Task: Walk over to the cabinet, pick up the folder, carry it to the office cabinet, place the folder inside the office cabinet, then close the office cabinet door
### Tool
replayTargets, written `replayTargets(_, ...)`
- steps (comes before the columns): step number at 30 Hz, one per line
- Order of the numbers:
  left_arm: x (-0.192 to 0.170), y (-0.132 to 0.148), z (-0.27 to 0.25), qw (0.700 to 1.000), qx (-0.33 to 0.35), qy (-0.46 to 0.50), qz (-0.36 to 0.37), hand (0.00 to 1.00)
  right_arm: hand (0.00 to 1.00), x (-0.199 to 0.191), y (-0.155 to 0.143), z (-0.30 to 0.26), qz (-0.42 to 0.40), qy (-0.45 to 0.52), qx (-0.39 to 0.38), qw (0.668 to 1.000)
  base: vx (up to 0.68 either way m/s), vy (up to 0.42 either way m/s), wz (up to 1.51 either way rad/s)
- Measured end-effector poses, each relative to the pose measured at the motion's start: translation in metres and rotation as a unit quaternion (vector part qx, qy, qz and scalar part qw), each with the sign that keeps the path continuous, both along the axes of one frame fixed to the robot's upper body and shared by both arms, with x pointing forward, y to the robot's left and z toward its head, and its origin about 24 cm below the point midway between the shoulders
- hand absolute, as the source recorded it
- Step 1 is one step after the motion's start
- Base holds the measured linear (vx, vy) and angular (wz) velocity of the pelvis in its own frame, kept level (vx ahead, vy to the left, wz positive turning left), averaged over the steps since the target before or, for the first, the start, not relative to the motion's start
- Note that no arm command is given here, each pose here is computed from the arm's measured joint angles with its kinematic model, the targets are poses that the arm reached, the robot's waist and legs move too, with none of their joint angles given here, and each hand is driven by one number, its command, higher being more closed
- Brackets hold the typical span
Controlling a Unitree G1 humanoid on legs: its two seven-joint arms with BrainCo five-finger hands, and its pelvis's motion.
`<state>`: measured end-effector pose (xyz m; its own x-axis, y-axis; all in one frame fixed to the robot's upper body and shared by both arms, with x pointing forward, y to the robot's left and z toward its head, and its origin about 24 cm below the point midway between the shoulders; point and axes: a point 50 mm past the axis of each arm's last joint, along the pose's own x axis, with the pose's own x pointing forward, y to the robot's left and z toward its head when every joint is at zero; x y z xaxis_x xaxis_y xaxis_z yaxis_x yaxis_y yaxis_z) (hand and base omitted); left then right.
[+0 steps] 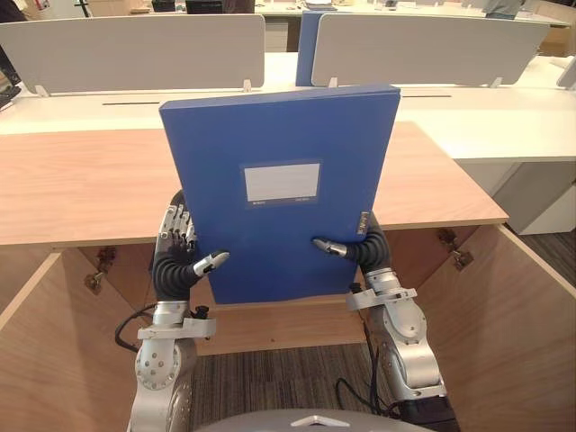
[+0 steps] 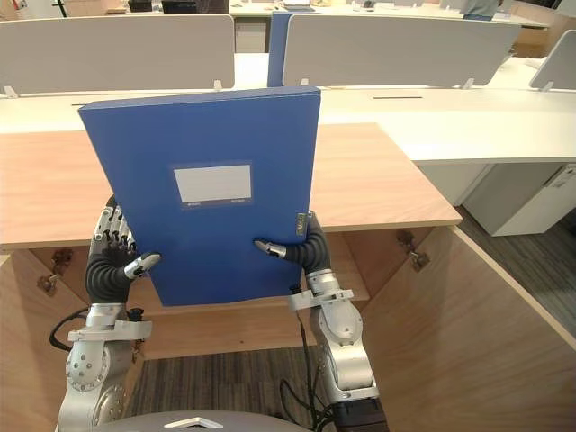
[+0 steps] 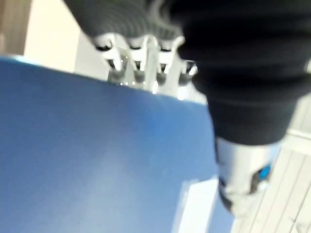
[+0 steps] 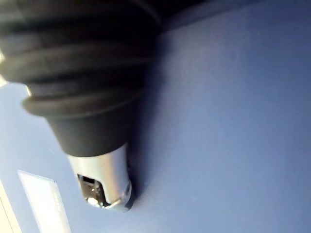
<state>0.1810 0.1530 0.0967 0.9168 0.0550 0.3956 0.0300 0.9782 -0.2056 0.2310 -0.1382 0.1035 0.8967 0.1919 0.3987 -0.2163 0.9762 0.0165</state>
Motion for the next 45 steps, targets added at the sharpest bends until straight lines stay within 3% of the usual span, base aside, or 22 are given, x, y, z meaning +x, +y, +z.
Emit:
replayTargets(15, -0.007, 0.019, -0.047, 0.993, 0.011, 0.115, 0.026, 0.0, 1.0, 0.001, -0.007, 0.001, -0.02, -0.003, -0.018, 1.0, -0.01, 0.002, 0.04)
replayTargets(30, -0.017, 0.025, -0.11, 0.958, 0.102, 0.268, 0.022, 0.0, 1.0, 0.0, -0.001, 0.0, -0.001, -0.002, -0.026, 1.0, 0.0, -0.001, 0.03)
replayTargets(36, -0.017, 0.028, -0.139, 0.936, 0.113, 0.332, 0.03, 0.0, 1.0, 0.001, 0.013, 0.0, 0.043, -0.009, -0.084, 0.995, -0.02, 0.004, 0.0)
replayTargets(40, 0.0, 0.03, -0.143, 0.932, 0.125, 0.338, 0.038, 0.0, 1.0, 0.014, 0.024, 0.015, 0.063, -0.058, -0.14, 0.986, -0.14, 0.002, -0.01)
replayTargets(45, 0.016, 0.036, -0.151, 0.921, 0.147, 0.358, 0.048, 0.0, 1.0, 0.026, 0.039, 0.004, 0.072, -0.047, -0.186, 0.979, -0.22, -0.006, -0.05)
